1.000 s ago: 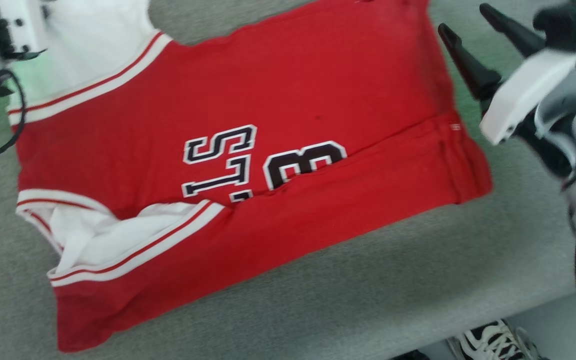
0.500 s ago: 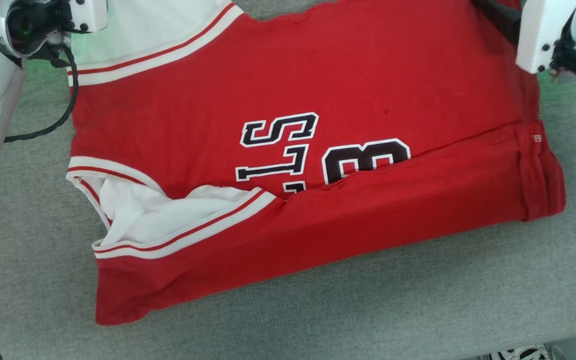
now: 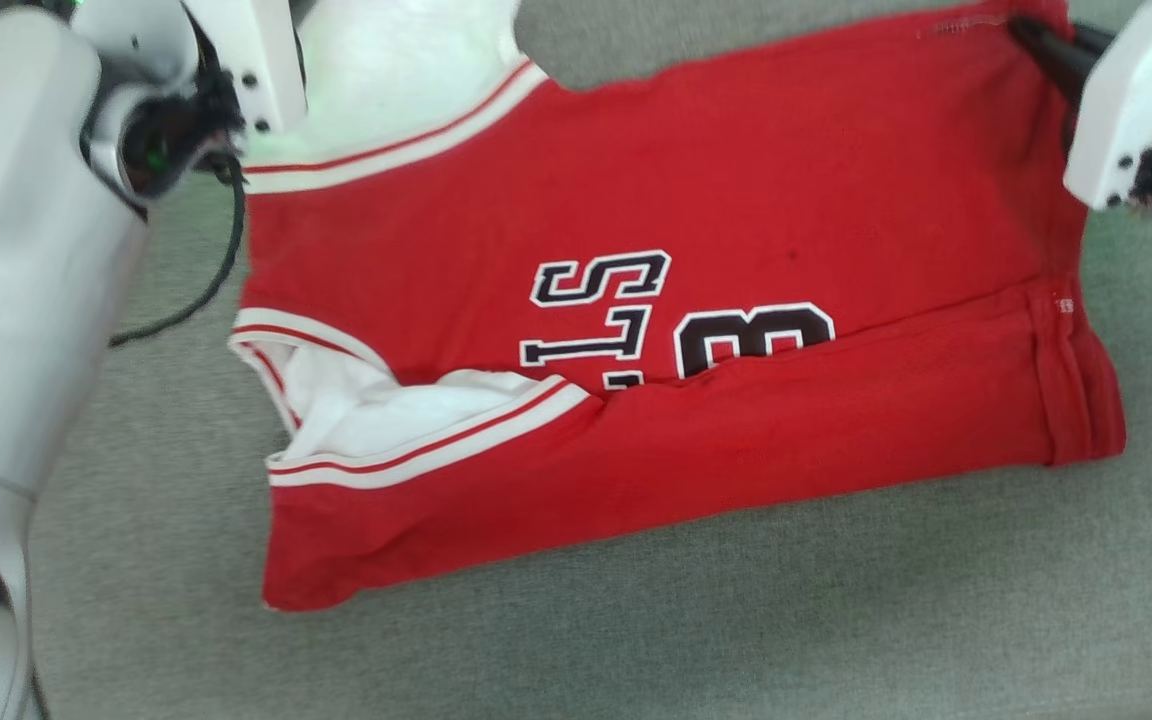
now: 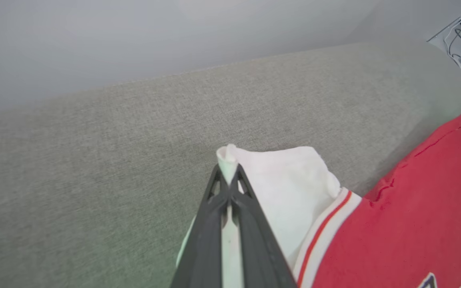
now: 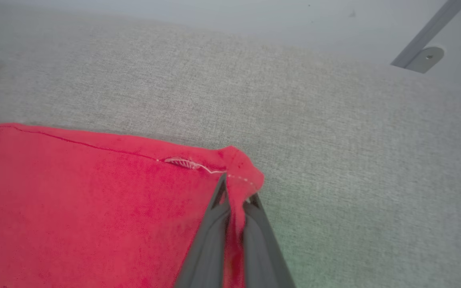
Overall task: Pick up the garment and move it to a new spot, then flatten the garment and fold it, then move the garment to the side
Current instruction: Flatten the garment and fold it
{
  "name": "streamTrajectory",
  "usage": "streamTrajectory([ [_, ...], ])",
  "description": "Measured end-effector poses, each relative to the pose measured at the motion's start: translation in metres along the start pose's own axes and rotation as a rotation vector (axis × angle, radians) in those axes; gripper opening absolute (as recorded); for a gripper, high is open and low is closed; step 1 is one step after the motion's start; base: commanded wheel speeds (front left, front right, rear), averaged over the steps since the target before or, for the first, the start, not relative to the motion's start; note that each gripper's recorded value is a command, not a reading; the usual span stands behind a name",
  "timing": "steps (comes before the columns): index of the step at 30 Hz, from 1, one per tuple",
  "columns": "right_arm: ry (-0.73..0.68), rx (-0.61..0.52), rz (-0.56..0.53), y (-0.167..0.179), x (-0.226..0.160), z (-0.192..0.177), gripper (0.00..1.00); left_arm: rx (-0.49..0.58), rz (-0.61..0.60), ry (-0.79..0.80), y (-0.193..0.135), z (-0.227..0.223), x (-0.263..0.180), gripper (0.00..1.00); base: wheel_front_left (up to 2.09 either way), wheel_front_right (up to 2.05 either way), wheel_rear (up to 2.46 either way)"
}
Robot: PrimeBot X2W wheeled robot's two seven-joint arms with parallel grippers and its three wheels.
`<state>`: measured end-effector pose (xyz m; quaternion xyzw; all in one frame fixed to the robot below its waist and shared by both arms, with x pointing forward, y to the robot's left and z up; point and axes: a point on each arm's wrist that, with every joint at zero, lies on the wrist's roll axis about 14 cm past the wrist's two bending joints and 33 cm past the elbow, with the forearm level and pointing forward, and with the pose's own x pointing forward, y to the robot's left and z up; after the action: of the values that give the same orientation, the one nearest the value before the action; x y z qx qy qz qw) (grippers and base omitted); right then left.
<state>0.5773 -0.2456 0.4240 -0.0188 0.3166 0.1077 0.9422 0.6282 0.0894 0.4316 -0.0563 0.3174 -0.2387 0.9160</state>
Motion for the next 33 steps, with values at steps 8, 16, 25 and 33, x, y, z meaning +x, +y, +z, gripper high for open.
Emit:
streamTrajectory([
  [8, -0.098, -0.017, 0.048, 0.01, -0.044, 0.013, 0.0, 0.061, -0.054, -0.141, -0.022, -0.003, -0.063, 0.0, 0.0, 0.0, 0.0],
  [16, -0.115, -0.032, 0.103, 0.022, -0.084, -0.004, 0.0, 0.024, -0.052, -0.195, -0.031, -0.059, -0.131, 0.0, 0.0, 0.0, 0.0],
  [25, -0.102, 0.055, 0.107, 0.02, -0.109, -0.044, 0.0, -0.153, -0.037, -0.24, -0.062, -0.121, -0.183, 0.0, 0.0, 0.0, 0.0],
  [33, -0.056, 0.143, 0.074, 0.016, -0.113, -0.081, 0.0, -0.255, -0.042, -0.168, -0.083, -0.166, -0.19, 0.0, 0.0, 0.0, 0.0],
])
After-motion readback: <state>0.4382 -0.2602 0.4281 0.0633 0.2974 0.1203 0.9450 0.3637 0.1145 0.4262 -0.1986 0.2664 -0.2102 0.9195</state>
